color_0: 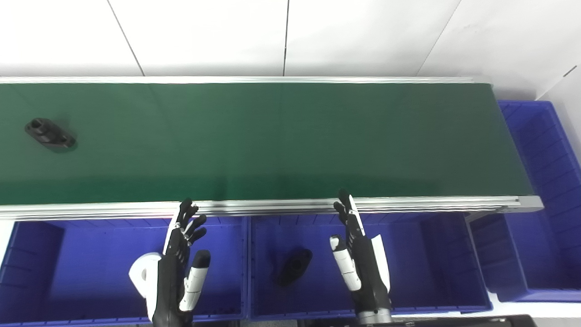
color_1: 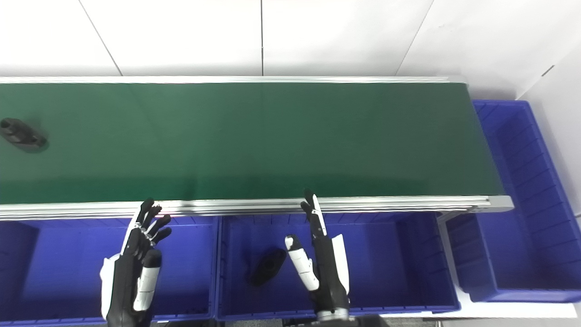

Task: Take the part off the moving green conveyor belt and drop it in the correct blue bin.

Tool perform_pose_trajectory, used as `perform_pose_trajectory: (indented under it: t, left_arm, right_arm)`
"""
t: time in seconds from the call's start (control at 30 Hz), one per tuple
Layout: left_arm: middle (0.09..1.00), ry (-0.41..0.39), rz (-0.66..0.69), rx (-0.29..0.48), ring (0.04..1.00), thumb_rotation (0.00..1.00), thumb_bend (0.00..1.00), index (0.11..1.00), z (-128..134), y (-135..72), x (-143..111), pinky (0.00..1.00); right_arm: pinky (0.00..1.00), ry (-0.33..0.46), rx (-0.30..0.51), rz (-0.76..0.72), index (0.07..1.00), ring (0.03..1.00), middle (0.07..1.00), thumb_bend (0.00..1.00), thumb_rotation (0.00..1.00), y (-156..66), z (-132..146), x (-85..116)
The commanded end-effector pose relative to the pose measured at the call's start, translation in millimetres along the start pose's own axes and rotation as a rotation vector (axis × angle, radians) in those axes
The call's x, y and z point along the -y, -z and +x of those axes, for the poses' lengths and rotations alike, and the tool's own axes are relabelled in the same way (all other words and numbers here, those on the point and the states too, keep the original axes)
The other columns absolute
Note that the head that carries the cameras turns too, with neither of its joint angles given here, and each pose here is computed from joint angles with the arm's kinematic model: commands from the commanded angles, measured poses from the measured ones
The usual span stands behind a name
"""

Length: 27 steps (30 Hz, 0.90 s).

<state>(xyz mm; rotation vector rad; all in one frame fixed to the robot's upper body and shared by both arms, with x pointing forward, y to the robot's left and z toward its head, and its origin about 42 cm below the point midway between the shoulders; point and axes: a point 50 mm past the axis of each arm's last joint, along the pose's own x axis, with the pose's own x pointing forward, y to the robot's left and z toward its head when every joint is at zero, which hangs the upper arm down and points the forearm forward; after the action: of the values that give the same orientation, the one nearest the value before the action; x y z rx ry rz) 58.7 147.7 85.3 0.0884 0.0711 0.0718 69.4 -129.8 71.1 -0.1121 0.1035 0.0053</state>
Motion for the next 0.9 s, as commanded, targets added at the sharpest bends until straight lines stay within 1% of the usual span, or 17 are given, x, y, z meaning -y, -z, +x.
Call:
perform_pose_trajectory:
  t: [0.0,0.1,0.27,0.4,0.43,0.5,0.53,0.7,0.8,0.87]
  left_arm:
    - [0.914,-0.002,-0.026,0.045,0.841,0.94,0.59,0.918,-2,-9,9,0.80]
    - [0.927,0.016,-0.026,0.028,0.852,0.94,0.58,0.929,-5,-11,10,0.84]
    - [0.918,0.013,-0.026,0.028,0.840,0.92,0.60,0.919,-5,-9,14,0.80]
    - [0.927,0.027,-0.026,0.015,0.849,0.92,0.61,0.925,-6,-9,16,0.82]
    - [0.928,0.022,-0.022,0.021,0.849,0.92,0.61,0.925,-6,-8,17,0.82]
    - [0.895,0.012,-0.011,0.037,0.814,0.90,0.66,0.898,-5,-7,20,0.74]
    - [0.888,0.011,-0.010,0.043,0.810,0.90,0.66,0.891,-4,-6,21,0.72]
    - [0.912,0.035,-0.026,0.069,0.831,0.88,0.65,0.906,-3,0,21,0.72]
    - [0.920,0.051,-0.002,0.060,0.839,0.89,0.68,0.913,-3,0,19,0.71]
    - [0.918,0.053,0.008,0.061,0.836,0.88,0.68,0.911,-2,0,18,0.70]
  right_arm:
    - [0.98,-0.016,0.017,0.177,0.993,0.958,0.984,0.68,1.00,-25,-12,-55]
    - [0.97,-0.015,0.022,0.175,0.993,0.958,0.984,0.67,1.00,-24,-13,-53]
    - [0.98,-0.014,0.019,0.175,0.995,0.963,0.989,0.69,1.00,-24,-13,-49]
    - [0.99,-0.010,0.016,0.172,0.998,0.965,0.994,0.68,1.00,-23,-14,-46]
    - [0.99,-0.009,0.015,0.172,0.998,0.966,0.994,0.68,1.00,-23,-14,-45]
    - [1.00,-0.007,0.014,0.171,1.000,0.969,0.996,0.67,1.00,-23,-14,-44]
    - [1.00,-0.007,0.014,0.170,1.000,0.971,0.998,0.67,1.00,-23,-14,-43]
    - [0.99,-0.007,0.016,0.156,1.000,0.965,0.996,0.68,1.00,-22,-13,-43]
    - [0.98,-0.008,0.016,0.155,1.000,0.963,0.996,0.69,1.00,-21,-13,-43]
    - [0.98,-0.009,0.015,0.155,1.000,0.963,0.996,0.69,1.00,-21,-13,-43]
